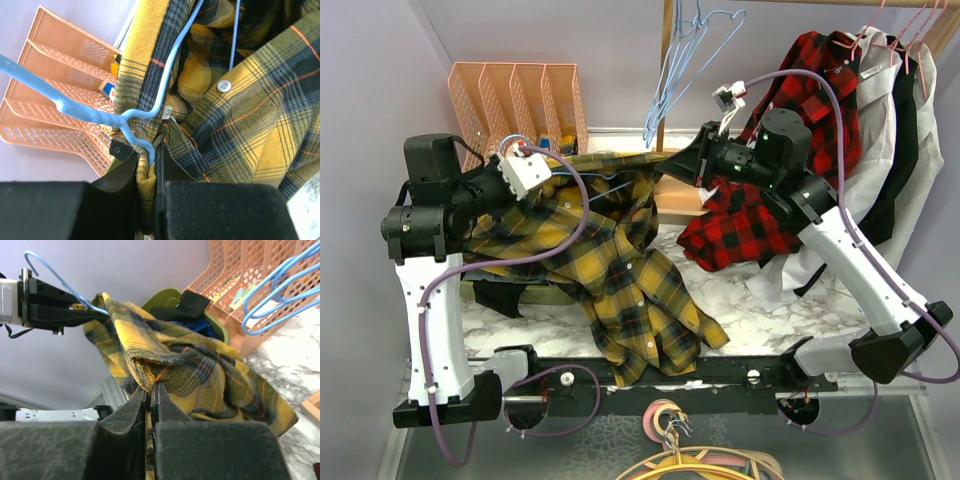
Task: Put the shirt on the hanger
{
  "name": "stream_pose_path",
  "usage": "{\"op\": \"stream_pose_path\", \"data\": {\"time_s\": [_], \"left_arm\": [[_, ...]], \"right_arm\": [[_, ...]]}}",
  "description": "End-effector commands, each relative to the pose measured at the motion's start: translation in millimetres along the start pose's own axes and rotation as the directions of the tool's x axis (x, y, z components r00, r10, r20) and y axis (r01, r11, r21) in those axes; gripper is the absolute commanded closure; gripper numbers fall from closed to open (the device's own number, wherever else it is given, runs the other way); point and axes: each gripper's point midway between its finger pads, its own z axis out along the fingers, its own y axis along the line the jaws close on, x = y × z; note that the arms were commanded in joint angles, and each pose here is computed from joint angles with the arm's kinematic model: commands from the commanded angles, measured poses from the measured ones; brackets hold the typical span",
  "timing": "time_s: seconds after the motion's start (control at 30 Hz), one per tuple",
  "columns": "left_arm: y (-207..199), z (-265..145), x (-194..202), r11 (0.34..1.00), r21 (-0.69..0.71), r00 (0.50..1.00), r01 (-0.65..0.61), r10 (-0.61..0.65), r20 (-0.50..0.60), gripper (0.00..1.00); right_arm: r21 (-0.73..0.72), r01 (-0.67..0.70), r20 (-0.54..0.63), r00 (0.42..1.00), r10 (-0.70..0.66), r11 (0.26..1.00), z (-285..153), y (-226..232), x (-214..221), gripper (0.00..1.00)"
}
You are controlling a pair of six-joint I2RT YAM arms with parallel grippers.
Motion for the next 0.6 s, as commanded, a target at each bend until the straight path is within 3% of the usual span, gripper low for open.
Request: {"op": "stream_pose_path", "data": {"time_s": [0.0, 0.27, 0.57], "left_arm": [[41, -14, 24, 0.970, -0.235, 0.988, 0.067, -0.097, -0.118, 1.00], [41, 1, -24, 0.925, -0.165, 0.937, 0.341, -0.319, 0.145, 1.00], [22, -5, -53, 0.909, -0.016, 0.877, 0.416, -0.396, 0.271, 1.00]], "right_arm": [[-0.036, -0.087, -0.039, 0.996, 0.086, 0.996, 1, 0, 11, 0.99], [-0.206, -0.179, -0.075, 0.983, 0.167, 0.962, 45, 62, 51, 0.99], [-0.332, -0.256, -0.169, 0.963, 0.210, 0.908, 106, 107, 93, 0.99]]}}
